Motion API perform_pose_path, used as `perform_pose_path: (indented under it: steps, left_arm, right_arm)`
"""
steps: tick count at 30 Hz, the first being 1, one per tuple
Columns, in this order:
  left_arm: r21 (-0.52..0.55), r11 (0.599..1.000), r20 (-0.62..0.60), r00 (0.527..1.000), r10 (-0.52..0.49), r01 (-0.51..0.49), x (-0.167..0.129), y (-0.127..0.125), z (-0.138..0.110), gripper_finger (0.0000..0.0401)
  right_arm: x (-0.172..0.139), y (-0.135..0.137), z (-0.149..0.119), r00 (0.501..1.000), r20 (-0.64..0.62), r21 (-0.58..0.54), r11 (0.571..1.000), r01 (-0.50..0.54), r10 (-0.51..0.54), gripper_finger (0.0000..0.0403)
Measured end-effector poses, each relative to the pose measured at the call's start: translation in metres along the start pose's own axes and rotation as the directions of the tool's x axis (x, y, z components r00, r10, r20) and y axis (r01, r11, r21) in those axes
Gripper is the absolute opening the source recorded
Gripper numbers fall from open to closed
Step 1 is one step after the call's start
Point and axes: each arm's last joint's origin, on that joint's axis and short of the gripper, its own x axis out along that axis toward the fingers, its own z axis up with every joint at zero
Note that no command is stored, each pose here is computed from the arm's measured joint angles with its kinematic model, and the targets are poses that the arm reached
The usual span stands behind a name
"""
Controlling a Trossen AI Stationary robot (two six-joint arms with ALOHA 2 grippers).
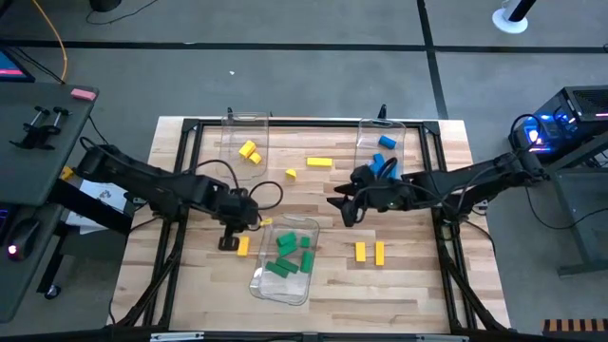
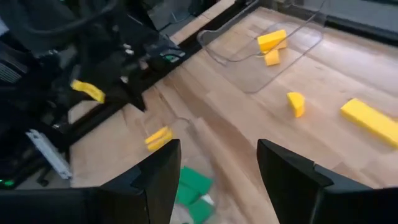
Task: Sort blocks
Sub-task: Move the yellow block to the middle left of the table
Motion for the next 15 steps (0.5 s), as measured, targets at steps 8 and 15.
perform_pose_path:
  steps: [8,15]
  left_arm:
    - [-0.111,0.994,0.014,1.0,-0.006,0.007,0.027,0.001,-0.012,0.0]
    - [-0.022,1.0,0.066,0.998,-0.016,0.018,0.028,0.001,-0.008,0.0]
  right_arm:
    - [-0.01,0.018,-0.016,0.999,-0.017,0.042,0.998,-0.049,0.05,0.0208]
    - [-0.007,0.026,-0.029,1.0,-0.007,0.038,0.999,-0.015,0.015,0.0208]
